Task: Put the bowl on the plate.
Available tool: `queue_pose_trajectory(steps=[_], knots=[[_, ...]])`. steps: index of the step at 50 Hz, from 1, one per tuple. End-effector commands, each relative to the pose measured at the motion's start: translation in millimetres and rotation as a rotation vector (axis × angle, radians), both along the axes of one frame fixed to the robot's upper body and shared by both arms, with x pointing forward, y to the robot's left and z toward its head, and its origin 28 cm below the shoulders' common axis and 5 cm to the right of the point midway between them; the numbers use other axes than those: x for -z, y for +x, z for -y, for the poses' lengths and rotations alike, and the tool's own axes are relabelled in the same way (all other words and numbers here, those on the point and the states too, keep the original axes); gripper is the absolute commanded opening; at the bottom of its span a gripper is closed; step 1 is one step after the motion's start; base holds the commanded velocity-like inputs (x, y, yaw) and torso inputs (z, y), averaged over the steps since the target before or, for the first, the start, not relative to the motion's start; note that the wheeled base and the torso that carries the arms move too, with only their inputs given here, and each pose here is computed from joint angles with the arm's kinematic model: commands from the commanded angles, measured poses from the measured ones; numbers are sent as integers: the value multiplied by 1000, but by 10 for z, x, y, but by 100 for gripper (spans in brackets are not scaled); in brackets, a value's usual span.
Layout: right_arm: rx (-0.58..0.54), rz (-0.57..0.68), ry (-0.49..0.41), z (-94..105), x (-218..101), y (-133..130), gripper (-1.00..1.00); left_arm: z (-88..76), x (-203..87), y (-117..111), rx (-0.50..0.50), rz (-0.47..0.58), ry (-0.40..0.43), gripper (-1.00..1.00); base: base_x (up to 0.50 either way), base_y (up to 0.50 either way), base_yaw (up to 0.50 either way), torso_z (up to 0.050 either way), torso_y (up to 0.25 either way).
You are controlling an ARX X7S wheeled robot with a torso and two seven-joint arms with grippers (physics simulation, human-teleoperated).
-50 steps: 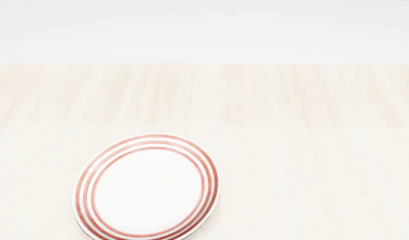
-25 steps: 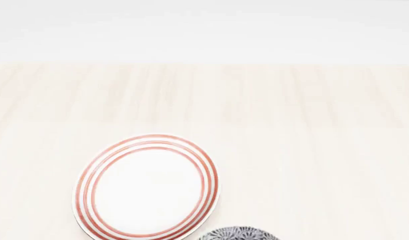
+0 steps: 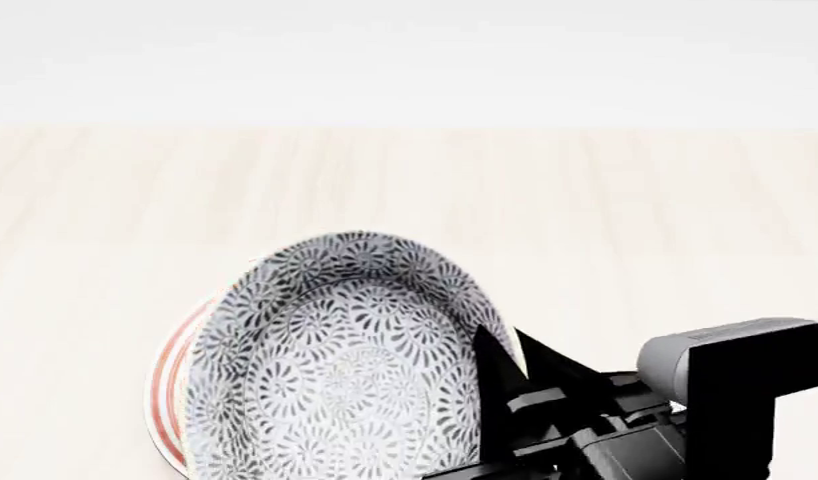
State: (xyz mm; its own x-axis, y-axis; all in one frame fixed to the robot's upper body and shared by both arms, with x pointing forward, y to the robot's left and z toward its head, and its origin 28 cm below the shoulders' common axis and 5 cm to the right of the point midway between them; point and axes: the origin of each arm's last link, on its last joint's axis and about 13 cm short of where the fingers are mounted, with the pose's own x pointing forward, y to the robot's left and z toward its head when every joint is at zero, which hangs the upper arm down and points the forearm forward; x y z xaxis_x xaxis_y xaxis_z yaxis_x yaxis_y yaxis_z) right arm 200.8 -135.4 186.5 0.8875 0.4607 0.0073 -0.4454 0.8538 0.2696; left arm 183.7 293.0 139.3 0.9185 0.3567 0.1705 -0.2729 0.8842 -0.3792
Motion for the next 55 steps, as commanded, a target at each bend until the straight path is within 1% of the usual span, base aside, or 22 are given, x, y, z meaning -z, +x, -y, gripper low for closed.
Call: queue_pose_trajectory(steps=[1, 6, 7, 9, 10, 18, 19, 20, 21, 22, 25, 27, 28, 31, 34, 36, 41, 44, 47, 52, 55], knots=[[-50, 18, 87, -177, -244, 559, -100, 3, -14, -15, 3, 1, -6, 100, 0, 0, 0, 0, 0], [-52, -39, 115, -261, -183, 808, -100, -5, -19, -21, 2, 2, -11, 100, 0, 0, 0, 0, 0], [-59, -74, 129, -289, -152, 881, -100, -6, -17, -23, 1, 1, -12, 100, 0, 0, 0, 0, 0], [-53, -92, 131, -299, -136, 920, -100, -8, -17, -26, 1, 1, -14, 100, 0, 0, 0, 0, 0], [-27, -109, 140, -318, -99, 1032, -100, -12, -19, -37, 0, 1, -17, 100, 0, 0, 0, 0, 10], [-27, -109, 140, -318, -98, 1036, -100, -12, -19, -37, 0, 1, -17, 100, 0, 0, 0, 0, 0], [-70, -150, 222, -324, -107, 1044, -100, -12, -19, -37, 0, 1, -17, 100, 0, 0, 0, 0, 0], [-133, -212, 350, -318, -125, 1085, -100, -6, -18, -41, 0, 1, -16, 100, 0, 0, 0, 0, 0], [-108, -220, 358, -313, -128, 1121, -100, -3, -18, -43, 2, 1, -16, 100, 0, 0, 0, 0, 0], [-124, -255, 380, -320, -124, 1172, -100, 1, -18, -45, 4, 1, -15, 100, 0, 0, 0, 0, 0], [-110, -301, 453, -318, -125, 1270, -100, 0, -20, -39, 6, 1, -16, 100, 0, 0, 0, 0, 0], [-103, -323, 472, -316, -116, 1329, -100, -2, -18, -35, 5, -1, -16, 100, 0, 0, 0, 0, 0], [-134, -333, 534, -316, -120, 1365, -100, -5, -18, -36, 6, 0, -18, 100, 0, 0, 0, 0, 0], [-120, -377, 562, -322, -119, 1449, -100, -5, -16, -32, 6, 0, -20, 100, 0, 0, 0, 0, 0], [-120, -378, 562, -322, -119, 1449, -100, -5, -16, -32, 6, 0, -20, 100, 0, 0, 0, 0, 0], [-70, -418, 537, -346, -117, 1540, -100, 5, -8, -35, 11, -2, -18, 100, 0, 0, 0, 0, 5], [-39, -458, 513, -375, -111, 1618, -100, -1, -5, -38, 10, -2, -23, 100, 0, 0, 0, 0, 0], [-16, -491, 460, -401, -72, 1657, -100, 2, -1, -39, 12, -3, -26, 100, 0, 0, 0, 0, 0], [-6, -506, 439, -421, -51, 1695, -100, 5, 3, -45, 15, -3, -28, 100, 0, 0, 0, 0, 0], [28, -536, 334, -454, -10, 1777, -100, 7, 15, -52, 16, -5, -30, 100, 0, 0, 0, 0, 0], [31, -545, 313, -476, 12, 1799, -100, 7, 20, -56, 16, -7, -33, 100, 0, 0, 0, 0, 0]])
